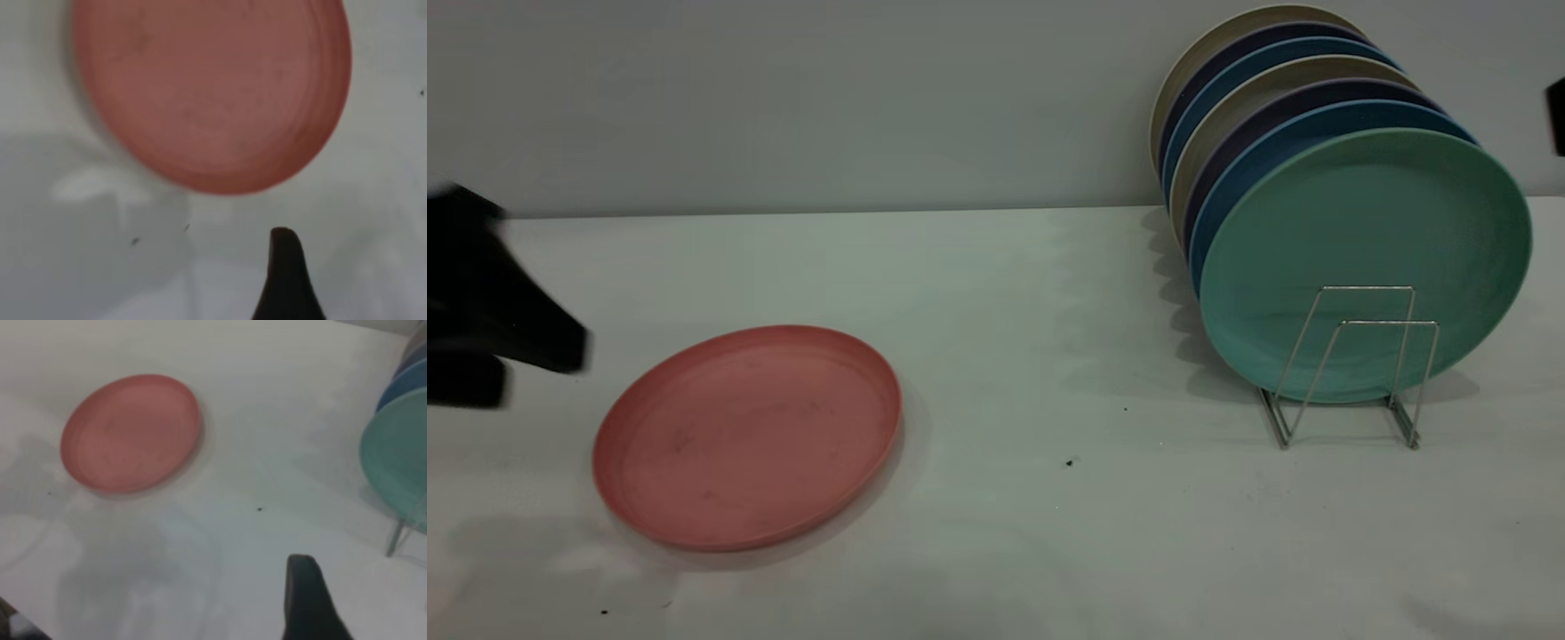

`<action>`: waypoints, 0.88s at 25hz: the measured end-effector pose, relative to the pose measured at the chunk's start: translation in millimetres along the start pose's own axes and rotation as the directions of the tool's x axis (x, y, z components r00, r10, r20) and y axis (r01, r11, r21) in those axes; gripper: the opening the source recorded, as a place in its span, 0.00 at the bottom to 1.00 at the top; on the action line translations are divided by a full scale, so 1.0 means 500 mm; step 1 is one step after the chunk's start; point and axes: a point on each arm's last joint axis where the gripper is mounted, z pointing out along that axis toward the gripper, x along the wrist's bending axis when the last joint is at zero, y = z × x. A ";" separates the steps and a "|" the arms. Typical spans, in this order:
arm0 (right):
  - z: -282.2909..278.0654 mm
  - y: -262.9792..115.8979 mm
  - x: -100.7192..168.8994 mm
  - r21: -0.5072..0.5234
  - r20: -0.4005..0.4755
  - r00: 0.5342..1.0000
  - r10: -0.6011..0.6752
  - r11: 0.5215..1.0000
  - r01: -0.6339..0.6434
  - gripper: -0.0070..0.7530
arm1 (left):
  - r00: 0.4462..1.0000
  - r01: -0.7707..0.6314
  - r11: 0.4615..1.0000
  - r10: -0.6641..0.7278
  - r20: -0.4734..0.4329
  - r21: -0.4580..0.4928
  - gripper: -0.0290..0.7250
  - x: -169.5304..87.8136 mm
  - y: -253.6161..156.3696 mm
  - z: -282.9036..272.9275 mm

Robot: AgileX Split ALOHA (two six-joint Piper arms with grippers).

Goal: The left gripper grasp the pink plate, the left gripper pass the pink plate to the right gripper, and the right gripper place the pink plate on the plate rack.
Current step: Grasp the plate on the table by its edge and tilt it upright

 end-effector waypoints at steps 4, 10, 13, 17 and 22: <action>0.017 -0.001 -0.009 0.008 -0.007 1.000 0.016 1.000 -0.016 0.59 | 0.995 0.083 0.996 -0.084 0.045 0.010 0.77 0.041 0.025 0.057; 0.019 -0.001 -0.012 0.005 0.001 1.000 0.014 1.000 -0.014 0.59 | 0.975 0.222 0.974 -0.222 0.002 0.031 0.77 0.128 0.020 0.091; 0.020 0.000 -0.015 0.001 0.018 1.000 0.014 1.000 -0.014 0.59 | 0.960 0.279 0.960 -0.279 -0.006 0.036 0.77 0.159 0.011 0.107; 0.020 0.001 -0.017 -0.004 0.026 0.999 0.021 1.000 -0.020 0.59 | 0.950 0.312 0.950 -0.312 0.020 0.020 0.77 0.179 0.007 0.135; 0.020 0.003 -0.018 -0.017 0.032 0.999 0.039 0.999 -0.038 0.59 | 0.940 0.339 0.941 -0.339 0.041 0.007 0.77 0.198 0.012 0.173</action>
